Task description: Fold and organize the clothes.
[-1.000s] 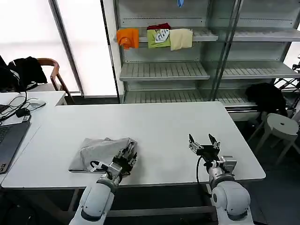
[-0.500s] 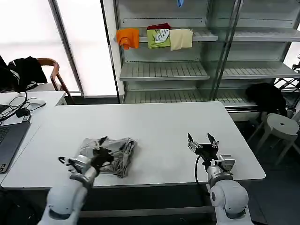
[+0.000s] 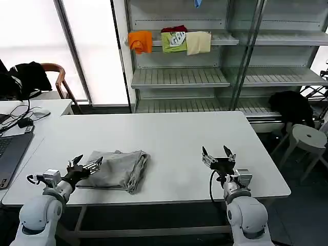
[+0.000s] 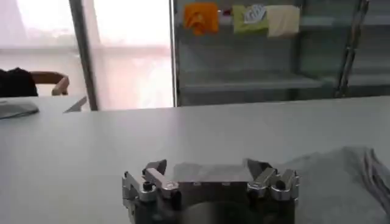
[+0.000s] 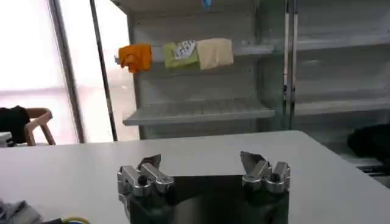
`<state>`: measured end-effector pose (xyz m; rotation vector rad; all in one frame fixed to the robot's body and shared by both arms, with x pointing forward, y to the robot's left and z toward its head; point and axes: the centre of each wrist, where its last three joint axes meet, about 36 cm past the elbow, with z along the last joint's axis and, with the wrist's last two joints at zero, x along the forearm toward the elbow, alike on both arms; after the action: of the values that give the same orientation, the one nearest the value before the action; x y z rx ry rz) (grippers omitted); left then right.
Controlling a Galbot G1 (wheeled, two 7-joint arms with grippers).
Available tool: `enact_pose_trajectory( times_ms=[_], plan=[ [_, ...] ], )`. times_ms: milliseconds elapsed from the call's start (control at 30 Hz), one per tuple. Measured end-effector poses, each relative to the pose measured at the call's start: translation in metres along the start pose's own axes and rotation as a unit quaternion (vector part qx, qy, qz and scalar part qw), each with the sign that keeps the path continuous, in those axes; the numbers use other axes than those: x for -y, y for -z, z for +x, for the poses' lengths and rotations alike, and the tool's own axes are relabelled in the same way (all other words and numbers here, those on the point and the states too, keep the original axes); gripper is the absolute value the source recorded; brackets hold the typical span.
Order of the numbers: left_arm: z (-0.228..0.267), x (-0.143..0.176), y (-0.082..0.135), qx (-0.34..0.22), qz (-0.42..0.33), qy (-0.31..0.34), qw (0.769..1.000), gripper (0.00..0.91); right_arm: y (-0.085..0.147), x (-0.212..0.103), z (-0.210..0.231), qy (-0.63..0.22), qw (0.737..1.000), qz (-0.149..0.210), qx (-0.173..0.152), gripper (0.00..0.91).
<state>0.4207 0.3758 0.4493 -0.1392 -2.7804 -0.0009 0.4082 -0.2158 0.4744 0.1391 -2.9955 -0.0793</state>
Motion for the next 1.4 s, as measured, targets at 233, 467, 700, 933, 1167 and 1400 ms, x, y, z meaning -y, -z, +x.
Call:
enact_pose_trajectory(
  times_ms=[233,467,700,933,1167,1400],
  plan=[
    [-0.003,-0.013,-0.013,-0.022,0.011,0.013,1.000,0.907,-0.001,-0.003,-0.002,0.003,1.000,0.002,0.000,0.907],
    [-0.005,-0.013,-0.024,-0.036,0.016,0.016,0.999,0.524,-0.001,-0.004,-0.002,0.003,1.000,0.004,0.000,0.907],
    [-0.007,-0.007,-0.031,-0.043,0.021,0.008,0.999,0.020,-0.002,0.000,-0.001,0.000,1.000,0.008,0.001,0.907],
    [-0.007,-0.005,-0.033,-0.046,0.019,0.005,0.999,0.020,-0.003,0.001,-0.001,-0.002,1.000,0.007,0.002,0.907],
    [-0.007,-0.006,-0.034,-0.047,0.019,0.004,0.999,0.020,-0.003,0.000,-0.001,-0.004,1.000,0.007,0.003,0.907],
    [-0.004,-0.007,-0.030,-0.037,0.011,0.014,0.999,0.020,-0.003,0.000,-0.001,-0.006,1.000,0.006,0.004,0.907]
  ],
)
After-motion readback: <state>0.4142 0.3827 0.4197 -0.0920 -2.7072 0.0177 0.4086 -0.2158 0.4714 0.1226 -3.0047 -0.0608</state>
